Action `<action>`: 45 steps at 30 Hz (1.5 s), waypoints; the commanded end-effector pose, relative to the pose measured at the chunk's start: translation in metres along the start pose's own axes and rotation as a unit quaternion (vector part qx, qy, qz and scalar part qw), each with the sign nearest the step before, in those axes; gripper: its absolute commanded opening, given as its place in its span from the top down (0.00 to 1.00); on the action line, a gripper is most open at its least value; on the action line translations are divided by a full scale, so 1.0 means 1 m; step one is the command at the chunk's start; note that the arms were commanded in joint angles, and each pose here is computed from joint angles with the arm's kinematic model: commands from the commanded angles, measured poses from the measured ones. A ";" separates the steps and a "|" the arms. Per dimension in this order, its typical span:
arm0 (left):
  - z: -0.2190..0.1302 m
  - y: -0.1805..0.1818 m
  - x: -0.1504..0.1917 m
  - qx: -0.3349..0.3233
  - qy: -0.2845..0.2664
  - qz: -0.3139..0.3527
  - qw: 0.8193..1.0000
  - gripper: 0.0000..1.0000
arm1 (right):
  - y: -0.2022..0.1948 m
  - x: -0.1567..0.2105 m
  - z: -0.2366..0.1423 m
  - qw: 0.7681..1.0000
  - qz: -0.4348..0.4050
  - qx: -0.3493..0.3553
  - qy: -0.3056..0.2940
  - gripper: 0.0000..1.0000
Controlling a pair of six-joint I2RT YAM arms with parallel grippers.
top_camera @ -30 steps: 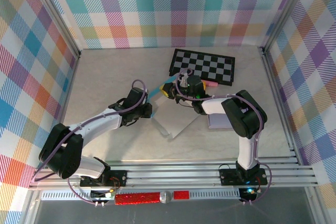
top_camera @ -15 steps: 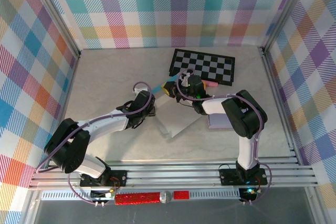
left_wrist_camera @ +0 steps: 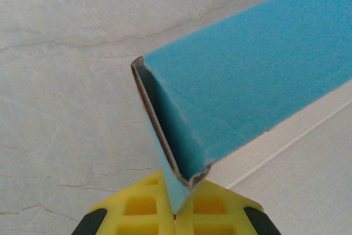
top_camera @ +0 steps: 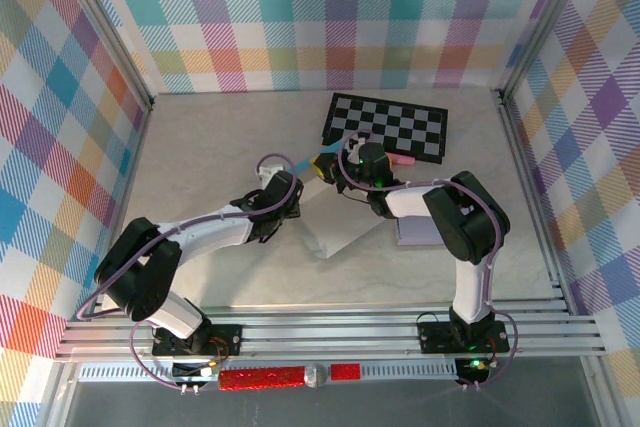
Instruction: Fold the paper box
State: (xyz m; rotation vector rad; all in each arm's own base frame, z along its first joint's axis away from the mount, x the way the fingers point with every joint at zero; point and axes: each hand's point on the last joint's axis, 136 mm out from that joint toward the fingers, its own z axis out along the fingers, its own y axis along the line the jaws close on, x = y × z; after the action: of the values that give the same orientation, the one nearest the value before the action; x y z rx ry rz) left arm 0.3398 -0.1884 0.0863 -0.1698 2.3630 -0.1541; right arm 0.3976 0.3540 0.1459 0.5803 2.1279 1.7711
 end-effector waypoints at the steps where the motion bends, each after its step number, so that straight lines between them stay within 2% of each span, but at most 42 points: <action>1: 0.000 0.019 0.006 -0.060 0.008 0.014 0.998 1.00 | 0.007 0.030 -0.004 0.999 0.007 0.003 0.054 1.00; 6: -0.008 0.024 -0.003 -0.077 0.000 0.021 0.997 1.00 | 0.008 0.027 -0.008 0.999 0.014 0.015 0.040 0.99; 10: -0.014 0.024 -0.007 -0.079 0.016 0.057 0.995 1.00 | 0.008 0.024 -0.018 0.998 0.015 0.051 0.028 0.63; 15: -0.023 0.030 -0.010 -0.044 0.058 0.081 0.994 1.00 | 0.022 0.010 -0.056 0.990 -0.016 0.141 0.000 0.34; 17: -0.027 0.034 -0.013 -0.026 0.073 0.087 0.993 1.00 | 0.032 0.005 -0.074 0.983 -0.036 0.182 -0.008 0.27; 20: -0.031 0.035 -0.018 0.010 0.104 0.096 0.990 1.00 | 0.042 -0.002 -0.100 0.969 -0.059 0.240 -0.011 0.26; 24: -0.033 0.030 -0.024 0.059 0.138 0.108 0.983 1.00 | 0.054 -0.017 -0.119 0.959 -0.081 0.269 -0.024 0.31; 27: -0.032 0.027 -0.031 0.092 0.153 0.096 0.979 1.00 | 0.055 -0.026 -0.123 0.958 -0.086 0.274 -0.022 0.33; 31: -0.031 0.018 -0.037 0.132 0.165 0.095 0.973 1.00 | 0.054 -0.039 -0.125 0.959 -0.098 0.264 -0.005 0.42; 34: -0.031 0.013 -0.041 0.148 0.167 0.099 0.970 1.00 | 0.061 -0.051 -0.130 0.956 -0.124 0.266 0.005 0.46; 41: -0.031 0.003 -0.049 0.197 0.160 0.080 0.964 1.00 | 0.045 -0.065 -0.153 0.936 -0.179 0.303 0.016 0.38; 43: -0.030 0.001 -0.049 0.215 0.166 0.071 0.960 1.00 | 0.042 -0.072 -0.163 0.938 -0.193 0.288 0.014 0.41; 45: -0.029 0.000 -0.048 0.226 0.174 0.069 0.956 1.00 | 0.042 -0.077 -0.171 0.942 -0.212 0.259 0.017 0.49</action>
State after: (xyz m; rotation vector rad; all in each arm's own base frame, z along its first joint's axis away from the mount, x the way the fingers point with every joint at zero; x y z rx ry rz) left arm 0.3503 -0.1687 0.1328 0.2227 2.6202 -0.5844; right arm 0.3912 0.1895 0.2097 0.3243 2.5717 0.9645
